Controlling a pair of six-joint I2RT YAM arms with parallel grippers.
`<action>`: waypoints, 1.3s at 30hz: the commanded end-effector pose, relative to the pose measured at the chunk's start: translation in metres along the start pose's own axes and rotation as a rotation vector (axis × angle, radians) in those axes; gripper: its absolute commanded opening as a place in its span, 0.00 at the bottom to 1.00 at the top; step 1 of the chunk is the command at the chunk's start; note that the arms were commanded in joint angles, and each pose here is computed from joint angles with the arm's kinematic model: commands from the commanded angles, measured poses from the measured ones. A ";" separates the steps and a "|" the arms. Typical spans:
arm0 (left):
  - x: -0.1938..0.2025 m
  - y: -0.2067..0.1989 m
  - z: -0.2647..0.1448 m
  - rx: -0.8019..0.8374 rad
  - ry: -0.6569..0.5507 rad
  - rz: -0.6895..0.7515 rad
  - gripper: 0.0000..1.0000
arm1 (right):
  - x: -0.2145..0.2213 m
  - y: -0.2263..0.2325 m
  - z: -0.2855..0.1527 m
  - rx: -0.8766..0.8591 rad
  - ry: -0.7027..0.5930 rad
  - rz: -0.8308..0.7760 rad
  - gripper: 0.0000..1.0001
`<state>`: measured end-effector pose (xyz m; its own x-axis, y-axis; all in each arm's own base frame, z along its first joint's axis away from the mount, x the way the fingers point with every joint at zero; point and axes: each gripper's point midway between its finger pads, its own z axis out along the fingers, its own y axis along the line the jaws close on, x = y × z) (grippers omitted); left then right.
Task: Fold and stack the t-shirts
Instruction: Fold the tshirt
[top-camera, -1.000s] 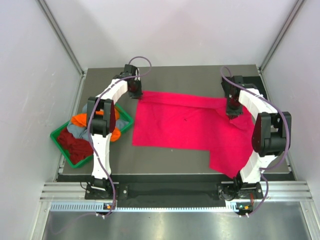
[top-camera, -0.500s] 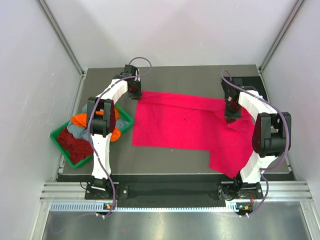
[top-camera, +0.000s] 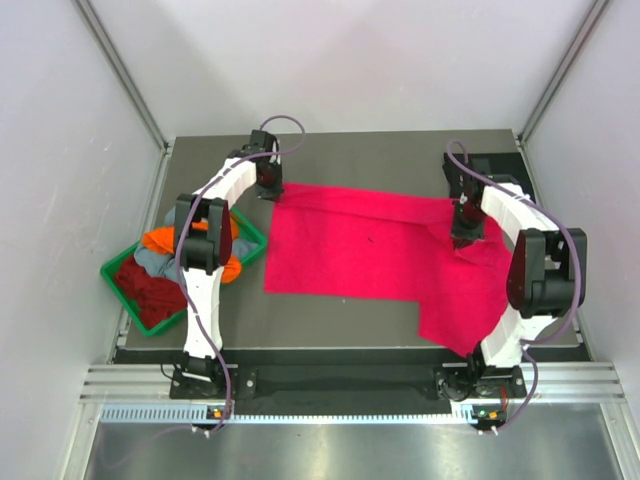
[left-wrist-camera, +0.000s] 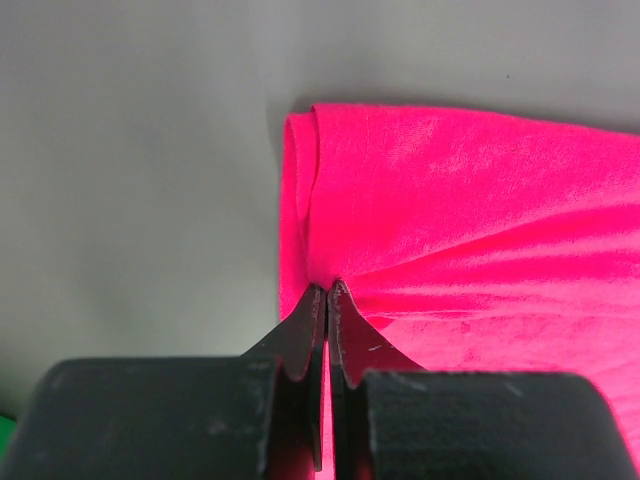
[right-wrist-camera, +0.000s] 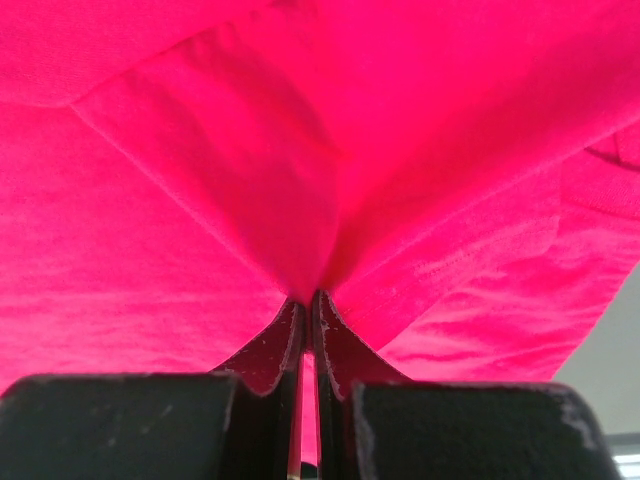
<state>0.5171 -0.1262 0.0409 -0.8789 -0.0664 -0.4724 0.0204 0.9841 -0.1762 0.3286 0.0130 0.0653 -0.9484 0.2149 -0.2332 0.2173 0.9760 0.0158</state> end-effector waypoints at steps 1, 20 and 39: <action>-0.020 0.002 -0.018 -0.020 -0.054 0.026 0.00 | -0.002 -0.002 -0.013 -0.024 -0.040 0.029 0.00; 0.005 0.012 -0.025 -0.131 -0.010 0.059 0.00 | 0.009 0.006 -0.014 -0.085 -0.029 0.047 0.00; -0.026 -0.022 -0.076 -0.028 -0.103 0.053 0.32 | -0.017 -0.006 -0.045 0.149 -0.136 0.024 0.21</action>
<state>0.4943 -0.1178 0.0583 -0.8862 -0.0208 -0.4628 -0.0011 0.9991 -0.0427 0.3159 0.0028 0.0770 -0.9348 0.2498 -0.2524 0.2727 0.9602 -0.0597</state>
